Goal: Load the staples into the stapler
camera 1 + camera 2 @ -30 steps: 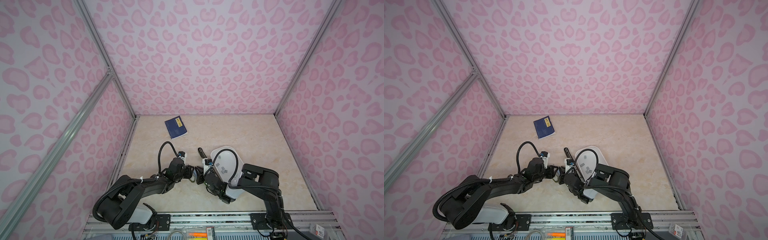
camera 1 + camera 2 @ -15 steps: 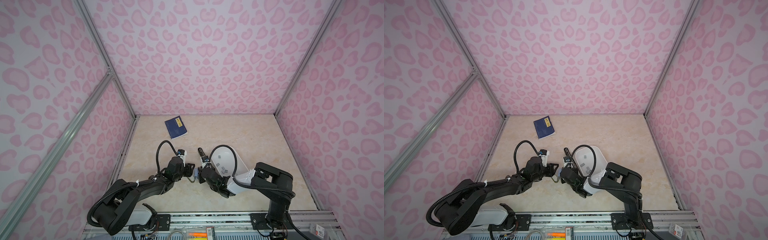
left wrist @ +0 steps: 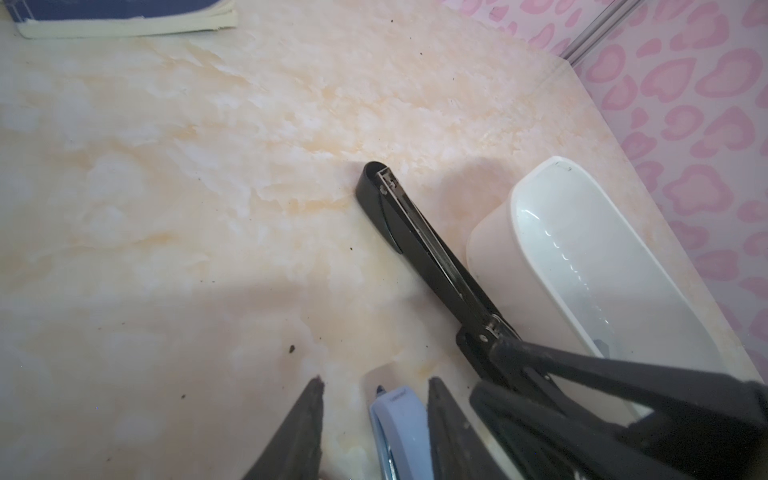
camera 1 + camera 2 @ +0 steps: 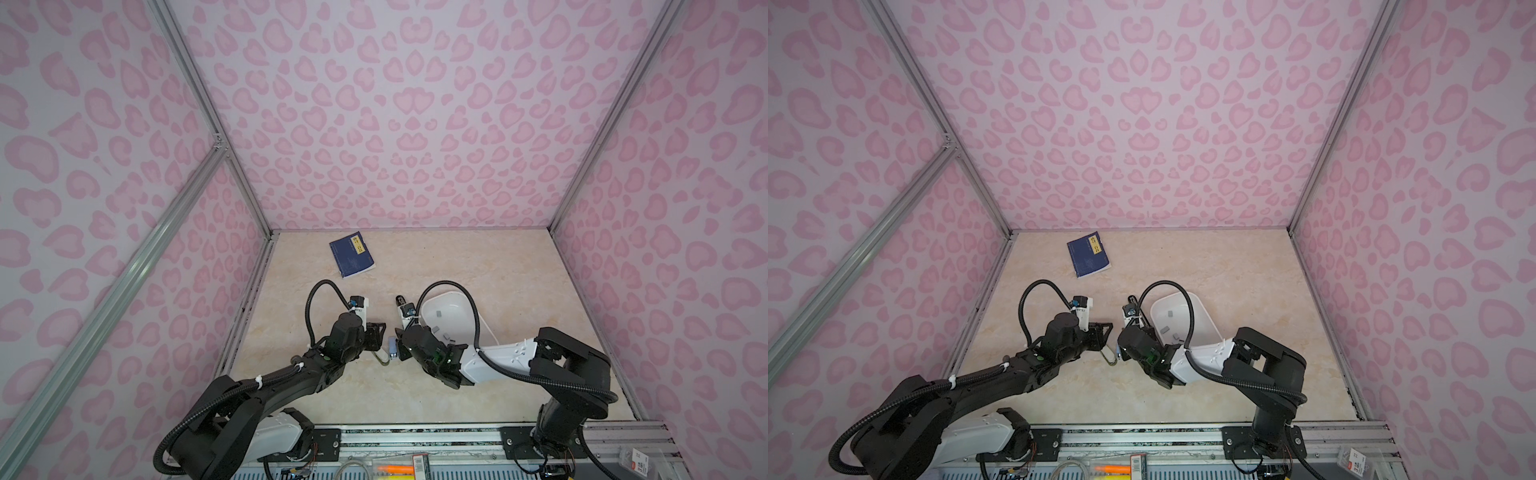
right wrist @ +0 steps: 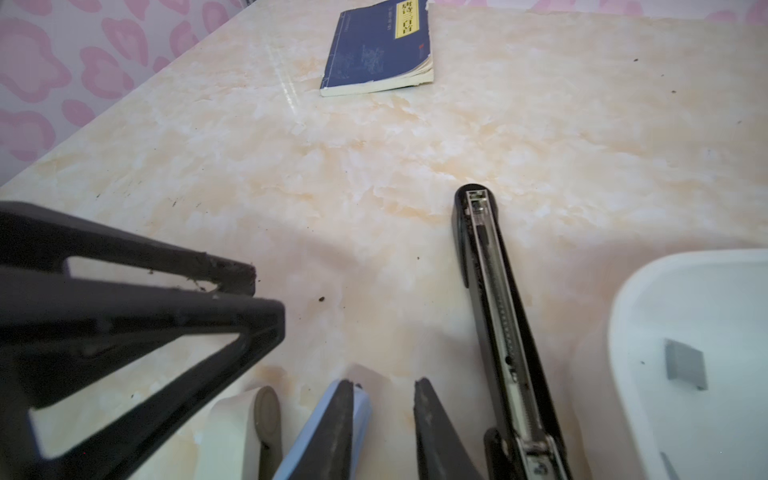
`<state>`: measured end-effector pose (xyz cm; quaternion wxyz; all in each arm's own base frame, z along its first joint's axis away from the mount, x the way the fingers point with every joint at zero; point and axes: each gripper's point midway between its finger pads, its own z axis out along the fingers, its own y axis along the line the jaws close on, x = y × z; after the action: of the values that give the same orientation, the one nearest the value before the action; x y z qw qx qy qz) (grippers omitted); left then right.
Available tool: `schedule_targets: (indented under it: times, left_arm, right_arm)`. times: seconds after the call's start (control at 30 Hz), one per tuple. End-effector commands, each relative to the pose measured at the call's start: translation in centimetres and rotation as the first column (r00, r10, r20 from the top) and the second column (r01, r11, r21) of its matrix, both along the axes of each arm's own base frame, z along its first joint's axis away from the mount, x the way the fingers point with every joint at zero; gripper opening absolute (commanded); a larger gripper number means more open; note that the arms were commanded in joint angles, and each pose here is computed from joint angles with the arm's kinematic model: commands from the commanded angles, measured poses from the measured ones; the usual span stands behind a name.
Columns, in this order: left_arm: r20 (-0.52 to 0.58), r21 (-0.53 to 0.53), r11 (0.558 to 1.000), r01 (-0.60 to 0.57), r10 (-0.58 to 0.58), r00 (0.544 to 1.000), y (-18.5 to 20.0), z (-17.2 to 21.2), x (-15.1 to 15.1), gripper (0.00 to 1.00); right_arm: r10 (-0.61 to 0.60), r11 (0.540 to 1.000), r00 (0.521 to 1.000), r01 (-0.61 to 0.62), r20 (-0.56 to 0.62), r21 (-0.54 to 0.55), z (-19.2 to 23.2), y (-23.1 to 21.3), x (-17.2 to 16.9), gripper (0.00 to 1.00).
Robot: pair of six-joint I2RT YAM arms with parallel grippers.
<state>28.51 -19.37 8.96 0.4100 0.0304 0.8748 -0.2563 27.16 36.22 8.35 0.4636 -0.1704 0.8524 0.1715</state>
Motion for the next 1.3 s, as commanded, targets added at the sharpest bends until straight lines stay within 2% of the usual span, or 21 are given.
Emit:
schedule_targets:
  times: [0.0, 0.2, 0.33, 0.57, 1.03, 1.27]
  left_arm:
    - [0.009, 0.026, 0.999, -0.043, 0.042, 0.999, 1.2, 0.1, 0.0, 0.43]
    - [0.018, 0.005, 0.999, -0.051, 0.051, 0.999, 1.7, 0.4, -0.6, 0.44]
    - [0.017, 0.000, 0.999, -0.049, 0.049, 0.999, 1.8, 0.3, -0.9, 0.44]
    - [0.012, 0.004, 0.999, -0.047, 0.047, 0.999, 1.8, 0.0, -0.9, 0.44]
    - [0.013, -0.001, 0.999, -0.034, 0.034, 0.999, 1.5, 0.3, -0.9, 0.44]
    - [0.014, 0.001, 0.999, -0.034, 0.034, 0.999, 1.5, 0.2, -0.8, 0.44]
  right_arm:
    - [0.030, 0.999, 1.000, -0.030, -0.005, -0.030, -0.6, 1.0, -0.5, 0.29]
    - [0.044, 0.997, 0.999, -0.045, -0.013, -0.067, -2.3, 2.1, -0.9, 0.28]
    - [0.032, 0.994, 0.999, -0.034, -0.023, -0.103, -5.1, 1.8, -1.5, 0.23]
    - [0.004, 0.990, 1.000, -0.009, -0.030, -0.140, -7.9, 0.6, -2.6, 0.21]
    - [0.016, 0.999, 0.997, -0.012, 0.082, -0.052, -0.4, 0.8, -0.9, 0.24]
    - [0.017, 0.998, 0.999, -0.014, 0.045, -0.058, -1.5, 0.5, -1.9, 0.24]
